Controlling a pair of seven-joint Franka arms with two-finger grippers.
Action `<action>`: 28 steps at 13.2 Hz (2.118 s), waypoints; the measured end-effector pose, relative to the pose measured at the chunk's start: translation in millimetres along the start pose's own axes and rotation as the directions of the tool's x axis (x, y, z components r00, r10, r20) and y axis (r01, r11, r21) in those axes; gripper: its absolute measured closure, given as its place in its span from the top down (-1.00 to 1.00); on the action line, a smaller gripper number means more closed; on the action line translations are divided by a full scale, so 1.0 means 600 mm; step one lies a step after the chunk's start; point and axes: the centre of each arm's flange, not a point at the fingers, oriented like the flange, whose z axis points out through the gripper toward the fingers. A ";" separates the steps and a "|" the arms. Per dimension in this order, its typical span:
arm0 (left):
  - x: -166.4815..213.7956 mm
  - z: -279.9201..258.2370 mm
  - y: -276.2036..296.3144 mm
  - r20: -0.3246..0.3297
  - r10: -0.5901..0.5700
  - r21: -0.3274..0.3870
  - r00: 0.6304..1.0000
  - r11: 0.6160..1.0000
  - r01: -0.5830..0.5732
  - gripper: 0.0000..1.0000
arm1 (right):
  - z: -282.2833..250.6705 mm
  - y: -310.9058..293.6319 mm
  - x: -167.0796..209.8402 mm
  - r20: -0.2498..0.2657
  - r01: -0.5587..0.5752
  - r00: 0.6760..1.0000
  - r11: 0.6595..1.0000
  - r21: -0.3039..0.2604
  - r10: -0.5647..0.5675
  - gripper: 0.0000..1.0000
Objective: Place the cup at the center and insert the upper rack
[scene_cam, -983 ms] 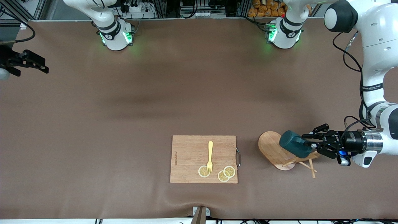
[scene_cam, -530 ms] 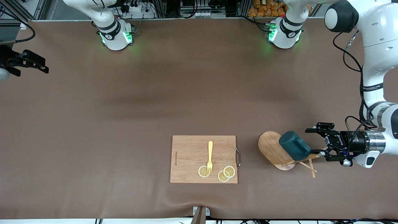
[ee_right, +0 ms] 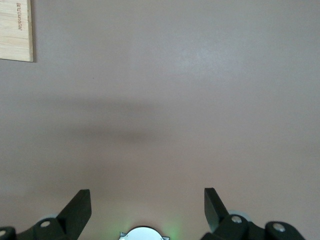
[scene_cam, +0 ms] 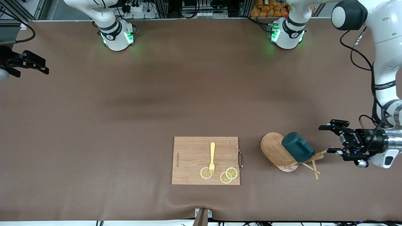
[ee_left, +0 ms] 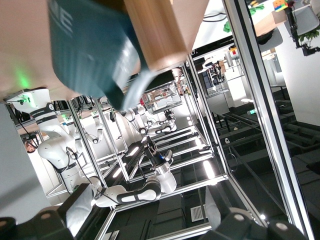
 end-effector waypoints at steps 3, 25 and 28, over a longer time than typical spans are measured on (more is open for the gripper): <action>-0.049 -0.006 0.013 -0.006 0.038 0.001 0.999 0.999 -0.038 1.00 | -0.002 0.000 0.000 -0.004 0.000 1.000 1.000 0.000 0.000 1.00; -0.335 0.065 -0.008 -0.467 0.353 0.543 0.811 0.838 -0.052 1.00 | -0.076 0.006 -0.014 -0.100 -0.009 0.995 1.000 -0.012 0.008 1.00; -0.364 0.134 -0.016 -0.502 0.434 0.663 0.748 0.748 0.011 1.00 | -0.078 0.009 -0.021 -0.081 -0.013 0.997 1.000 -0.009 0.012 1.00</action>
